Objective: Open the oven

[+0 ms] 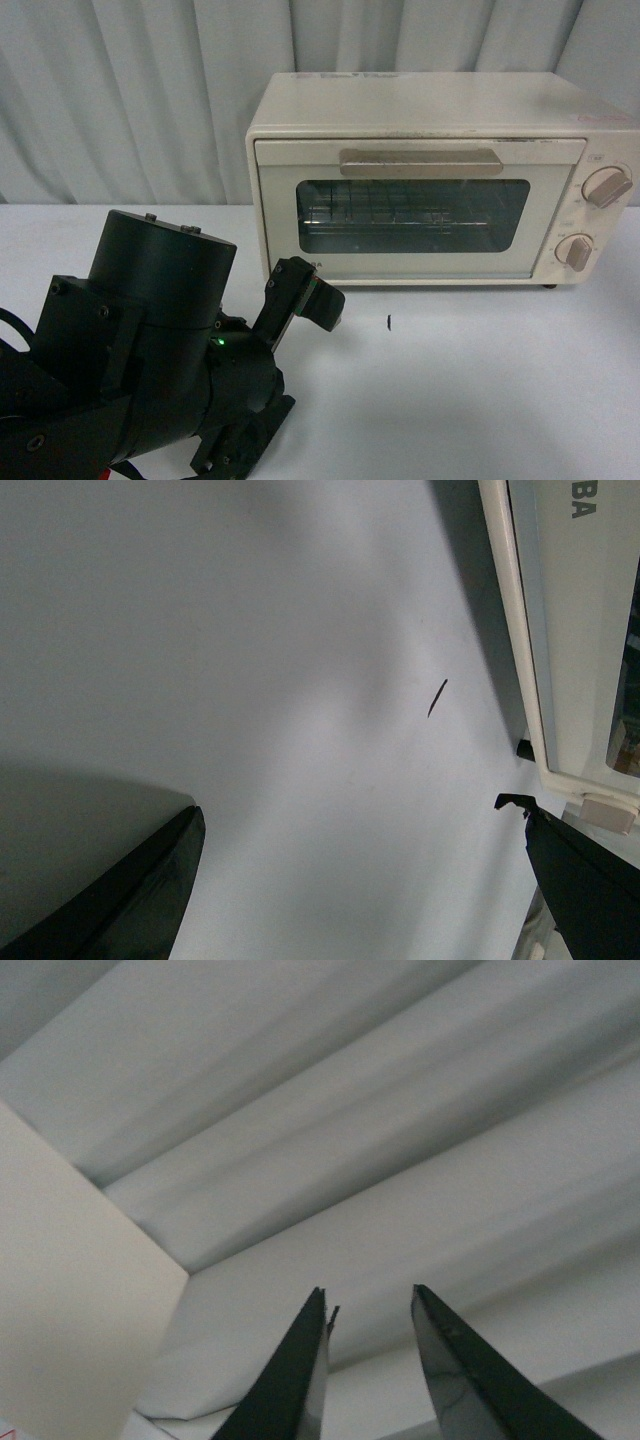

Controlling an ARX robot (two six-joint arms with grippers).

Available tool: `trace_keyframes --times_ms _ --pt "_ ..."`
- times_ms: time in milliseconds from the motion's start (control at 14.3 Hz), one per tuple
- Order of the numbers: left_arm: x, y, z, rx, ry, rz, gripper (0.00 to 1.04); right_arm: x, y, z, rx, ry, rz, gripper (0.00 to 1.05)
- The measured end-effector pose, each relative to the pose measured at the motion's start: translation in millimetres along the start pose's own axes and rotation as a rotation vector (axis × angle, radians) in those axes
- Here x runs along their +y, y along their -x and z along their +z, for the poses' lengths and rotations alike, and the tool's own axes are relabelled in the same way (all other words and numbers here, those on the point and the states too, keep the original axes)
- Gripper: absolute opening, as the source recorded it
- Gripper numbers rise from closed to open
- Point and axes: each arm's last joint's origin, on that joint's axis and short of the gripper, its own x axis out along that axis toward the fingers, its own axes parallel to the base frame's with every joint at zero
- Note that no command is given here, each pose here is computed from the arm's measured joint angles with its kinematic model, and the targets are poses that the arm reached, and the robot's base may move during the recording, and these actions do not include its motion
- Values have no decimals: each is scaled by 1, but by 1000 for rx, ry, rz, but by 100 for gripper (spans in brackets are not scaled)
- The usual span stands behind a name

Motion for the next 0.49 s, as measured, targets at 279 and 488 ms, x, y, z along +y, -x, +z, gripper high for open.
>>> trace_keyframes --times_ms 279,488 --pt "0 0 0 1 0 -1 98 32 -13 1 -33 135 148 2" --pt "0 0 0 1 0 -1 98 52 -16 4 -64 185 258 2"
